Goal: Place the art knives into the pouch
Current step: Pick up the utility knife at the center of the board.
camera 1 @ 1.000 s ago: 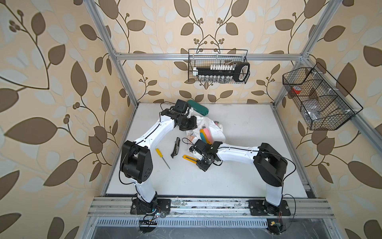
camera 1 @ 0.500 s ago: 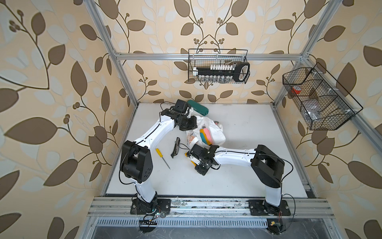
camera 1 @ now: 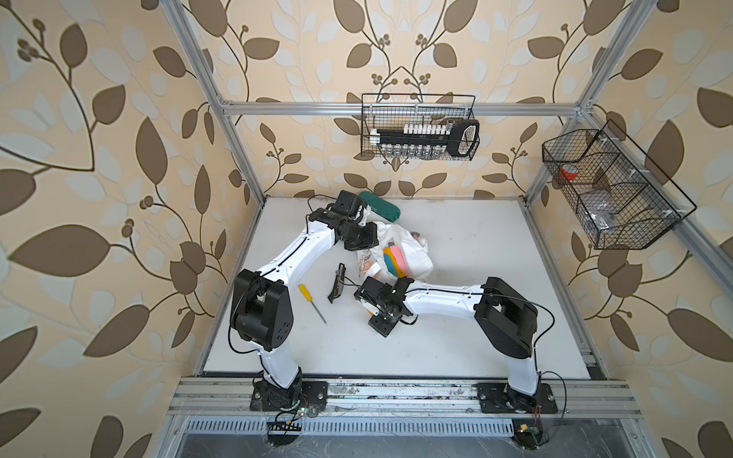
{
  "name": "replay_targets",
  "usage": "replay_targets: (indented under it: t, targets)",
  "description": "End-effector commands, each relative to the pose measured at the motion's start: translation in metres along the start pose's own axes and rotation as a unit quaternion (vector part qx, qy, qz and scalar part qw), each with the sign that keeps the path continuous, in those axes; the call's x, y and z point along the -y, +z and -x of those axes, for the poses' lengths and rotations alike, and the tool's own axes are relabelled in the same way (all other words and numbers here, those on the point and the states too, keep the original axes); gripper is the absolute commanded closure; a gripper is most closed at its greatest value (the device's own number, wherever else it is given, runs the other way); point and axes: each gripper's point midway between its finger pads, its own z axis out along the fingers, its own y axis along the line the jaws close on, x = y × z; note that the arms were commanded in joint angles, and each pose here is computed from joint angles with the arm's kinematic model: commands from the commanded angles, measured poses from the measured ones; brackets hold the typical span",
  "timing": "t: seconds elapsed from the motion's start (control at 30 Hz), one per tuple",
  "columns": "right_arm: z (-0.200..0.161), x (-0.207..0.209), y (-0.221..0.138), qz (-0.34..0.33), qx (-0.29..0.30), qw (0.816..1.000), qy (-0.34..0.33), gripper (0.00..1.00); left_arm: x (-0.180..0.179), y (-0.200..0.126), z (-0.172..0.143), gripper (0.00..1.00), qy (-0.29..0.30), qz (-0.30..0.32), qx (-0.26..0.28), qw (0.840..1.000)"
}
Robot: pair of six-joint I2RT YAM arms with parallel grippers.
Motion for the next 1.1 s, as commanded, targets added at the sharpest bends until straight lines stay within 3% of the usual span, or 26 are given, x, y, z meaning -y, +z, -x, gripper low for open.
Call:
replay_targets:
  t: [0.0, 0.63, 1.07]
  targets:
    - [-0.002, 0.001, 0.005, -0.004, -0.015, 1.000, 0.016, 0.44, 0.012, -0.008, 0.004, 1.00, 0.011, -0.017, 0.009, 1.000]
    - [-0.005, 0.002, 0.022, -0.011, -0.035, 0.999, 0.026, 0.60, 0.013, -0.008, 0.004, 1.00, 0.011, -0.019, 0.009, 1.000]
    - [-0.025, 0.009, -0.059, -0.021, 0.013, 0.999, 0.036, 0.65, 0.013, -0.006, 0.004, 1.00, 0.009, -0.018, 0.008, 1.000]
